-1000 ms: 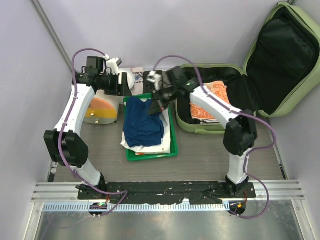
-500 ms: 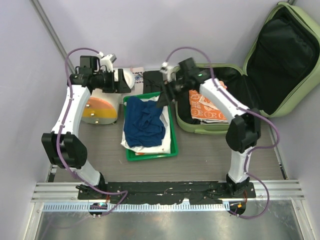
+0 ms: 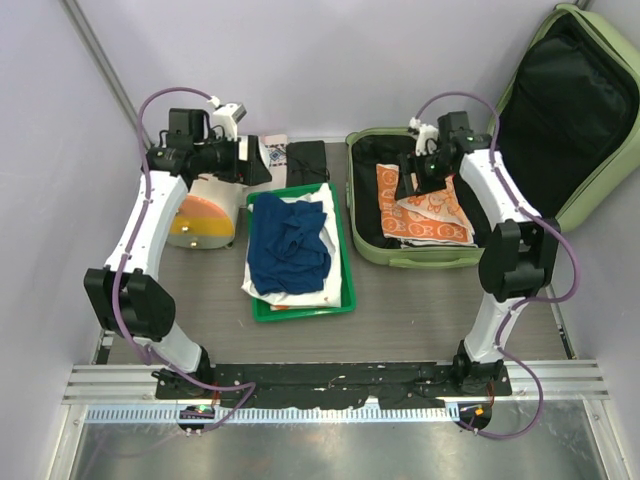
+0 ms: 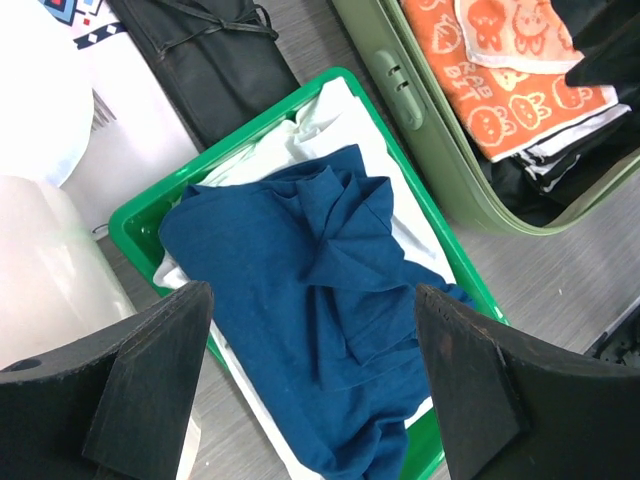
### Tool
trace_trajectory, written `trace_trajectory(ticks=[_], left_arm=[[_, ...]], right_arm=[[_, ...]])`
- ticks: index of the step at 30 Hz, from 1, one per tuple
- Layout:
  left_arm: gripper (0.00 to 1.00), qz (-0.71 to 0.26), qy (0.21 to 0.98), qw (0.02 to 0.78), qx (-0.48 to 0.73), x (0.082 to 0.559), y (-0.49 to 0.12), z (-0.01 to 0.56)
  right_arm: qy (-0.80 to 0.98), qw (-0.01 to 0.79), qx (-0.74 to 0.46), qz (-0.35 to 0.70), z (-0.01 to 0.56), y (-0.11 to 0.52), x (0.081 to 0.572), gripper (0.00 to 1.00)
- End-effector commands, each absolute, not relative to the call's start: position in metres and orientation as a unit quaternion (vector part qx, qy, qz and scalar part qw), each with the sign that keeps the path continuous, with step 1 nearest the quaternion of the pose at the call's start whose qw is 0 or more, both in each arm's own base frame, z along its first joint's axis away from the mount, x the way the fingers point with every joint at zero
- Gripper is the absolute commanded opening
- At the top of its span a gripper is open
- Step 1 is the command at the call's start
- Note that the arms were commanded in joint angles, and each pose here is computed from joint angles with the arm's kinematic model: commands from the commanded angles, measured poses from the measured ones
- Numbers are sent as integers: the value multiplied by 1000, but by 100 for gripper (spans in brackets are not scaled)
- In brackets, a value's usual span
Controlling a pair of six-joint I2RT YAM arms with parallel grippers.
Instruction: Open, take out, and arrange the luggage
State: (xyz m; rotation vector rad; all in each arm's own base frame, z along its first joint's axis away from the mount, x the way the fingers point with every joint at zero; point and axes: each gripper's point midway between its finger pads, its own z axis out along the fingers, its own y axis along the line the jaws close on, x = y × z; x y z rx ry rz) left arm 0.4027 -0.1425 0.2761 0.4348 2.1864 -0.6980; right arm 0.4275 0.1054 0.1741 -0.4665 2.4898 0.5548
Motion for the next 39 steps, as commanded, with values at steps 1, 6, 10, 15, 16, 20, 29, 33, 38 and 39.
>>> trace_trajectory(ticks=[1,6,10,15,16,20,29,33,38,39], left_arm=[[85,-256,843,433,191,419,-152,294],[85,-250,850,427,178,419,-151,290],[85,-243,856,423,172,418,-148,287],[85,-236,863,415,166,419,-145,278],[85,-237,864,412,165,419,-145,276],[85,-239,865,408,165,418,-146,273],[83,-253,850,425,181,426,-158,284],[83,-265,848,424,176,437,-170,286],[84,-295,842,430,137,455,-188,296],[84,-304,844,424,128,459,-193,292]], right_arm=[[943,233,-180,153,137,115,422,70],[957,214,-167,103,107,127,423,71],[966,195,-156,67,83,134,418,72],[969,178,-162,54,61,143,409,73],[971,172,-160,48,55,140,406,74],[973,160,-160,37,49,135,399,55],[948,245,-169,111,153,105,424,1],[925,298,-182,152,210,96,434,1],[908,304,-204,202,238,102,426,1],[901,311,-212,214,245,106,426,1]])
